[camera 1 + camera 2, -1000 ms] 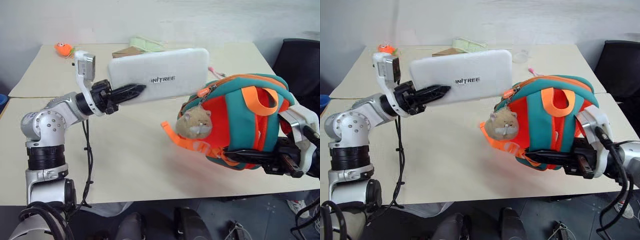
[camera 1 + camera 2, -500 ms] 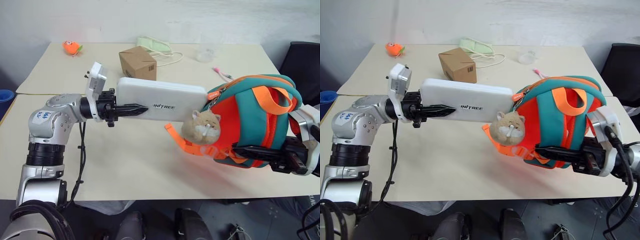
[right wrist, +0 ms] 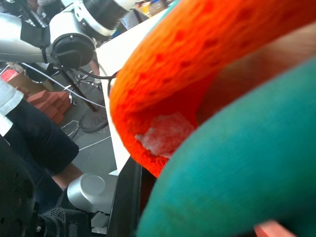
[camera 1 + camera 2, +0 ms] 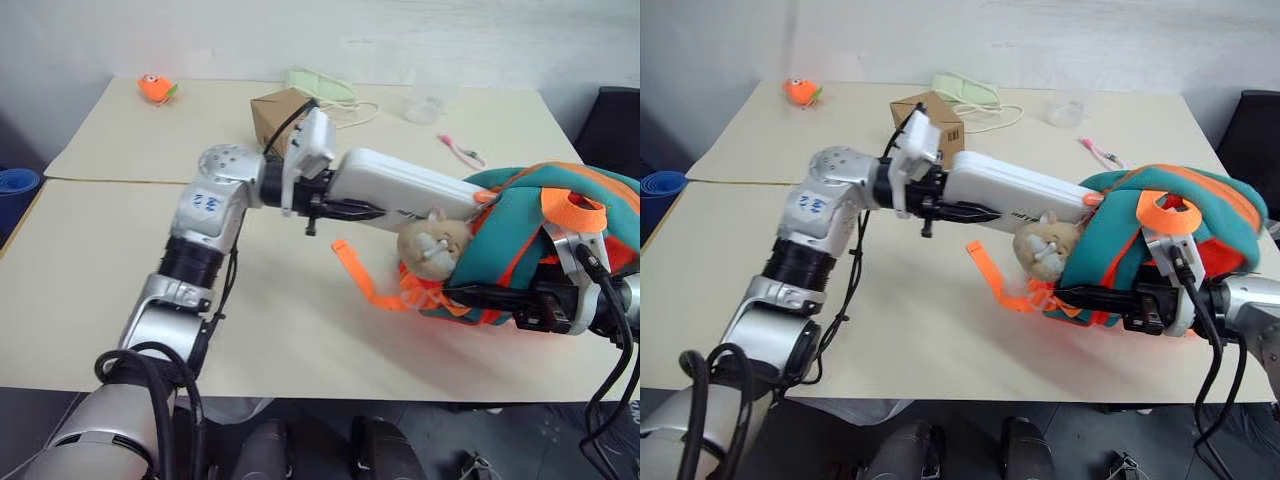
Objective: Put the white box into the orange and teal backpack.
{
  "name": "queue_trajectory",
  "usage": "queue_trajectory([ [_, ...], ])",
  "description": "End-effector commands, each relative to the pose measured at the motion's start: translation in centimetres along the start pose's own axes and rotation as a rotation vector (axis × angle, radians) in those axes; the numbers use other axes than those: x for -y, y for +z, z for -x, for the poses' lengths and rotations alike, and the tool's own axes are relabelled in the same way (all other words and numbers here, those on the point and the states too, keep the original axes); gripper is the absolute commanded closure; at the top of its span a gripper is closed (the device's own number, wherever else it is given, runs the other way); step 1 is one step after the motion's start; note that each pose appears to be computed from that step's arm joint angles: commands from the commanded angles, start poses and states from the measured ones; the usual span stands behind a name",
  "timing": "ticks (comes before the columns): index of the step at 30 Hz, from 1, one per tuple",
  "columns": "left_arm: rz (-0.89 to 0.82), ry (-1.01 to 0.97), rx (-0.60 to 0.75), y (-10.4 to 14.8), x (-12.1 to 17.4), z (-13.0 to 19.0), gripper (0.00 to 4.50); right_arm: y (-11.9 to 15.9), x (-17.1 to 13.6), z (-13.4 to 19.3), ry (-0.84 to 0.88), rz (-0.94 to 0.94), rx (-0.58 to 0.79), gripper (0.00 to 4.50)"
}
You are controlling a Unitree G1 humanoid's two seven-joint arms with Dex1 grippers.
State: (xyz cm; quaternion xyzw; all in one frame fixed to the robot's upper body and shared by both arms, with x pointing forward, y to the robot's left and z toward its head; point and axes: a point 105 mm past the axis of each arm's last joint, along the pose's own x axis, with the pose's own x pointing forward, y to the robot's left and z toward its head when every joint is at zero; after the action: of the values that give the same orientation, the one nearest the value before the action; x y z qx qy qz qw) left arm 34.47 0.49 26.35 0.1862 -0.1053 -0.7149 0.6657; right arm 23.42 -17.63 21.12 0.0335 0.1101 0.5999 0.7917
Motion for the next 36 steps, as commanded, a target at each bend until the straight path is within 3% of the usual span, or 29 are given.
queue_trajectory([
  [1, -0.171, -0.015, -0.032, 0.7, -0.1, -3.6, 3.2, 0.7, -1.3, -1.3, 0.075, 0.038, 0.006, 4.47],
  [9, -0.239, 0.08, -0.103, -0.5, -2.3, -2.5, 3.2, 1.5, -3.4, -1.3, 0.139, 0.05, -0.002, 4.47],
  [13, -0.178, 0.015, 0.003, 1.0, -1.8, -2.1, 3.2, 1.8, -4.2, -1.0, 0.152, 0.057, -0.01, 4.47],
  [16, -0.118, -0.138, 0.05, 1.3, 0.3, -3.8, 3.2, 1.9, -4.0, -1.0, 0.139, 0.063, -0.01, 4.47],
  [23, -0.072, -0.391, 0.001, 0.5, 3.7, -7.0, 3.2, 1.9, -4.4, -0.8, 0.149, 0.069, -0.033, 4.47],
  [32, -0.136, -0.313, -0.057, -0.5, 4.3, -13.1, 3.2, 1.5, -4.0, -1.2, 0.102, 0.074, -0.011, 4.47],
  [36, -0.107, -0.288, -0.045, -0.4, 4.3, -13.2, 1.97, 1.4, -3.5, -1.1, 0.062, 0.071, 0.001, 4.5],
])
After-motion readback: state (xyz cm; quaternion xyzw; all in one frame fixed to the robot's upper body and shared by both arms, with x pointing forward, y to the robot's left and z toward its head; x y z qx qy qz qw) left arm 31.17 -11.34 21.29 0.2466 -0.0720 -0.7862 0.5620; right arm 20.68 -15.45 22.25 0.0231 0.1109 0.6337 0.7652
